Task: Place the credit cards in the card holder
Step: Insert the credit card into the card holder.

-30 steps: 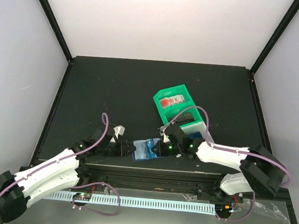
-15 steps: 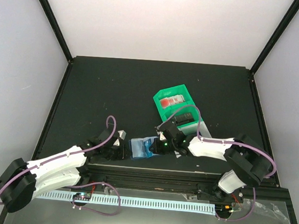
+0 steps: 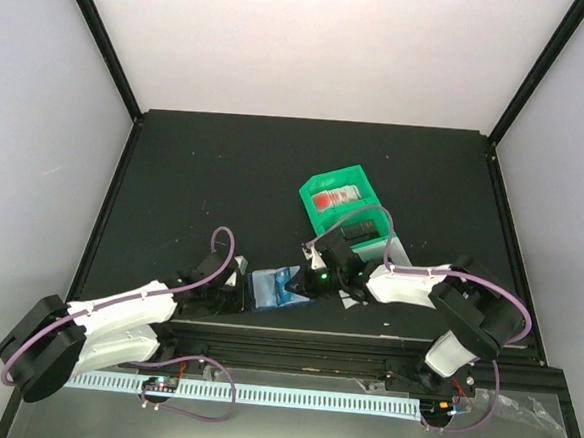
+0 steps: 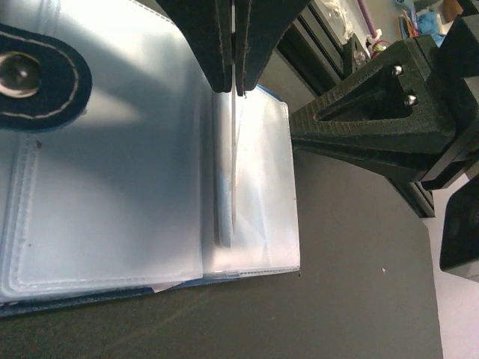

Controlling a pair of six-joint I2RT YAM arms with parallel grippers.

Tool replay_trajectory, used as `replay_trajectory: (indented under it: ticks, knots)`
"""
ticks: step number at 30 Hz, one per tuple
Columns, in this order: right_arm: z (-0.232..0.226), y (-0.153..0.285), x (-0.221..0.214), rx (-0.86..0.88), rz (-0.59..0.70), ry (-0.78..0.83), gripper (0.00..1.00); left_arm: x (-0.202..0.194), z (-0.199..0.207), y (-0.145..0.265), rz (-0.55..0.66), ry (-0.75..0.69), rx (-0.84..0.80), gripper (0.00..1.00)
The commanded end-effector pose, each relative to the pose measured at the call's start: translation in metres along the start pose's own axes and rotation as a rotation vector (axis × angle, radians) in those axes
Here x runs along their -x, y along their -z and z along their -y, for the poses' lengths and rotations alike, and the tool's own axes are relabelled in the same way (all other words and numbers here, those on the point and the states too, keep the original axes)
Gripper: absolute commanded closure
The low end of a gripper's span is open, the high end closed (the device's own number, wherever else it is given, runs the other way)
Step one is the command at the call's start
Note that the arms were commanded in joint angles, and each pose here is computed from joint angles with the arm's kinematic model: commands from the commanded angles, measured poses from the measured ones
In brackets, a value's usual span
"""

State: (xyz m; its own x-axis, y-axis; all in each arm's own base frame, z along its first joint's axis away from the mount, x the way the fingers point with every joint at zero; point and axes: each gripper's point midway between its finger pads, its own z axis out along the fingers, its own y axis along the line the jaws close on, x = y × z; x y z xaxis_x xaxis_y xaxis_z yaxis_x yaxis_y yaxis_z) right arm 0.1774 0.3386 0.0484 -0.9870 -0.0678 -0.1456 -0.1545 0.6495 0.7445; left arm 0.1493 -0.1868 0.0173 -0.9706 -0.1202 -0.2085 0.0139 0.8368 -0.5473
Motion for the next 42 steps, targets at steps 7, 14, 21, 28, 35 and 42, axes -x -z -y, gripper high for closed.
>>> replay_trajectory:
  ticks: [7,14,21,28,35,42]
  knots:
    - [0.007,-0.010,0.006,0.008,0.005,-0.055,0.99,0.001,-0.013,-0.002,0.021,-0.014,0.062,0.92]
    - [0.020,-0.016,0.009,-0.041,0.027,-0.100,0.99,0.001,-0.014,-0.001,0.021,-0.014,0.062,0.92]
    - [0.029,0.002,0.015,-0.088,0.122,-0.134,0.99,0.001,-0.014,0.000,0.026,-0.013,0.067,0.92]
    - [0.021,0.003,0.015,-0.053,0.114,-0.117,0.99,0.002,-0.014,0.000,0.030,-0.013,0.064,0.92]
    - [0.006,-0.013,0.007,0.065,0.037,-0.121,0.99,0.002,-0.014,0.000,0.030,-0.012,0.066,0.92]
    - [0.007,-0.022,0.004,0.082,0.006,-0.131,0.99,0.001,-0.015,0.000,0.027,-0.013,0.067,0.92]
